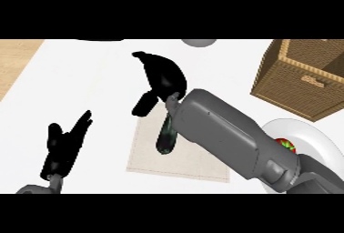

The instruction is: Pick the eggplant from the placemat and place it in the basket

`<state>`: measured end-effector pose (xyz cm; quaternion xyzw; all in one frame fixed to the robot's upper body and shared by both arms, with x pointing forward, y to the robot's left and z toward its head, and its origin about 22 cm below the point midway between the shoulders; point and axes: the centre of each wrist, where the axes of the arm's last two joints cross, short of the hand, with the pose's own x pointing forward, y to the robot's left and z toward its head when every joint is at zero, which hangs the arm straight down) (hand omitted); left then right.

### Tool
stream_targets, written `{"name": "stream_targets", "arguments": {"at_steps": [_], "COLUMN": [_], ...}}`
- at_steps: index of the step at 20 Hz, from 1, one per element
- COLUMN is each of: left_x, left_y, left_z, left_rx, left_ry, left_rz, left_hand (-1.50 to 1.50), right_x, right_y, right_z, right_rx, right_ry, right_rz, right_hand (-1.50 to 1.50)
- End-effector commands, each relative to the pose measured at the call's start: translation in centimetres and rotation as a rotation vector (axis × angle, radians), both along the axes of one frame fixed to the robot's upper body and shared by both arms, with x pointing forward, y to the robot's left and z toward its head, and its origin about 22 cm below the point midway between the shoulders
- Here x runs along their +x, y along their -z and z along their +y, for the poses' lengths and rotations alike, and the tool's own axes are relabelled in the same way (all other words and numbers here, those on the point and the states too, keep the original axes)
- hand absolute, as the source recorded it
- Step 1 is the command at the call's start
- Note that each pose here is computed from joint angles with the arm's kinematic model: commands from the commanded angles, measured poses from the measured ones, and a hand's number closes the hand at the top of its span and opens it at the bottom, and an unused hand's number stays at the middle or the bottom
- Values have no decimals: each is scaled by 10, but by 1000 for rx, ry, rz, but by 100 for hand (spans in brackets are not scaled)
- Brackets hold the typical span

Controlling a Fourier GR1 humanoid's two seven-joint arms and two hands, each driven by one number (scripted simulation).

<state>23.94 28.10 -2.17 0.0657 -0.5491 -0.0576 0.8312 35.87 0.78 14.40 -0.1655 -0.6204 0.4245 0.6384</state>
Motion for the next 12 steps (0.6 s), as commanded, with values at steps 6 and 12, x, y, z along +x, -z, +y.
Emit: {"name": "stream_targets", "arguments": {"at_steps": [6, 12], "left_x": [-29, -30], "left_y": [25, 21], "left_z": [3, 10], "left_rx": [-25, -16], "left_ry": [-47, -48], "left_rz": [156, 133], "left_hand": [0, 0], "right_x": [20, 29], "right_y": [-144, -181], "right_z": [20, 20], "right_rx": [-439, -601], "right_ry": [-39, -167], "right_rz": [85, 324], "right_hand": [-150, -150]}}
